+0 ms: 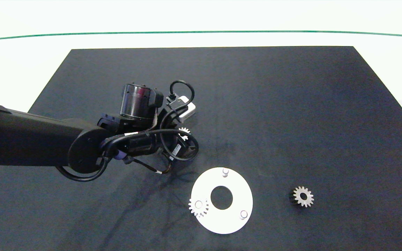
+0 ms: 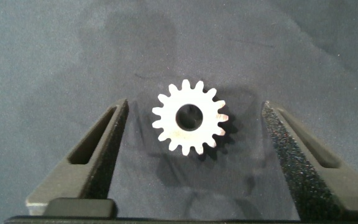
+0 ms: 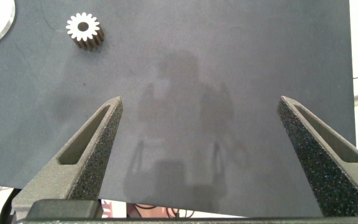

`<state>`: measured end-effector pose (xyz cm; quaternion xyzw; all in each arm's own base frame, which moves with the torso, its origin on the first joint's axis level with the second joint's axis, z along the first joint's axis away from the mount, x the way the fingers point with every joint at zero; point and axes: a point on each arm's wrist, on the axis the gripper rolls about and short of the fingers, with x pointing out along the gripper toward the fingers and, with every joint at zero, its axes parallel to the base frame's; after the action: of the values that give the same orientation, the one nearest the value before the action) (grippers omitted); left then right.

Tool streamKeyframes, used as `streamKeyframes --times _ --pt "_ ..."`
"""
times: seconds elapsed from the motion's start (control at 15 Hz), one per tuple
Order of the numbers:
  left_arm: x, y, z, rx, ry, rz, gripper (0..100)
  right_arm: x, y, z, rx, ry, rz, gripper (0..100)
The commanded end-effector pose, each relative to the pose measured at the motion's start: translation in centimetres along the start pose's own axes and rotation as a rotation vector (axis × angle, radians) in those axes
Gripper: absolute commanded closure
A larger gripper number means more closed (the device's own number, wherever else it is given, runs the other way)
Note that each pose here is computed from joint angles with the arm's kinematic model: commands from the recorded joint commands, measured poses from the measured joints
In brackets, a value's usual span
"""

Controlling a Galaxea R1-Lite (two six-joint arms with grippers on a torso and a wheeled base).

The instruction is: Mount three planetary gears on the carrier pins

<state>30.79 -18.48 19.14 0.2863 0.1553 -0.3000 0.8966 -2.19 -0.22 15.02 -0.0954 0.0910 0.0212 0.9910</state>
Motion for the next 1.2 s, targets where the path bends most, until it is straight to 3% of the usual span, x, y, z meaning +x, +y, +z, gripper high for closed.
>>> streamKeyframes --times 0.07,1.2 --pt "-0.07 0.06 0.10 0.003 -0.004 0.003 20 0.00 0.00 -0.02 -0.001 0.002 -0.001 0" --pt "0.22 0.03 0.07 0.004 -0.005 0.002 53 -0.02 0.00 -0.03 -0.001 0.001 -0.003 0"
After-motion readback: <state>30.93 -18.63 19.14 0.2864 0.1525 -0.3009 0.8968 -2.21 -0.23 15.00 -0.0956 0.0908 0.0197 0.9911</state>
